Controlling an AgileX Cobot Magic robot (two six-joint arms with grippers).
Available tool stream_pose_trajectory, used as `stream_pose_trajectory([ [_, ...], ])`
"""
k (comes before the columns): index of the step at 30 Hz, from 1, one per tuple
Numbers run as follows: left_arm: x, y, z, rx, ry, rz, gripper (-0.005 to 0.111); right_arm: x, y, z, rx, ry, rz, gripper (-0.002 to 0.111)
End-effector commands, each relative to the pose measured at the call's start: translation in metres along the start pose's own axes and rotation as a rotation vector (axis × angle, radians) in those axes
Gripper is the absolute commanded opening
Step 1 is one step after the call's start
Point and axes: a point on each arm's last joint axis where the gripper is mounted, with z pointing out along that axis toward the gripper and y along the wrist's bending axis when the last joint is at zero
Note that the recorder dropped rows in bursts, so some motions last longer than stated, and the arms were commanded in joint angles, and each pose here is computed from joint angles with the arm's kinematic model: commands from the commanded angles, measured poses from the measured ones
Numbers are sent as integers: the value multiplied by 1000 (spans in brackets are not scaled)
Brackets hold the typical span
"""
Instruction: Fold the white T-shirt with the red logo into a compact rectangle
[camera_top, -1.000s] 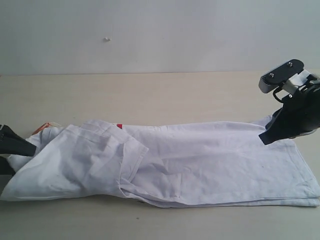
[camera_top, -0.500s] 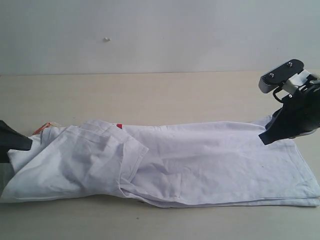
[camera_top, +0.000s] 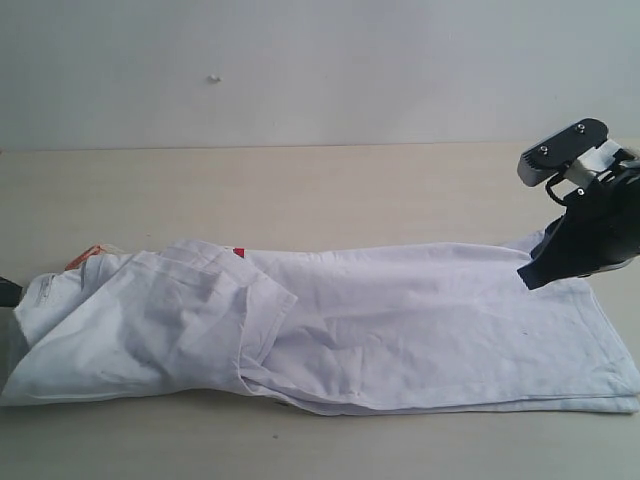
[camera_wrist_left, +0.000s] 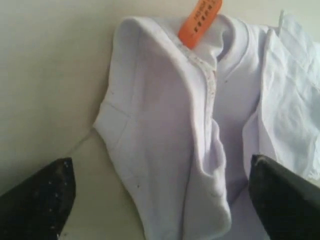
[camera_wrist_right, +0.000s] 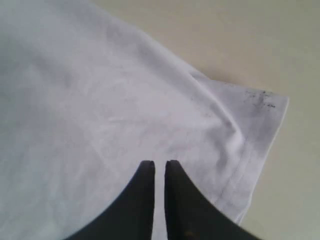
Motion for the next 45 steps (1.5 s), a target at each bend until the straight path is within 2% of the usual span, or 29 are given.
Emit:
stream_pose_trajectory([
  [1,2,0,13,9,36,-12,90,-2,-1,-3,3,-12,1,9],
  [14,12,-7,50,138,166,-37,90,-2,-1,-3,7,-14,0,9],
  [19,13,-10,53,148,183,-27,84,-3,-2,-3,9,-17,3,9],
  [21,13,-13,57,143,201,-11,75,-3,-2,-3,11,-19,3,9],
  [23,13,-18,63,134,226,31,60,-3,-2,-3,11,-19,3,9],
  [26,14,-24,71,133,248,122,30,-3,-2,-3,9,-18,3,9],
  [27,15,-26,73,135,256,138,23,-3,-2,-3,9,-18,3,9],
  [28,15,-27,74,137,258,162,9,-3,-2,-3,8,-16,3,9],
  [29,15,-27,75,138,260,170,0,-3,-2,-3,8,-16,3,9],
  [38,-9,-35,57,124,144,193,1,-3,-2,-3,8,-16,3,9],
  [45,-17,-43,40,106,81,215,1,-3,-1,-3,6,-15,4,9],
])
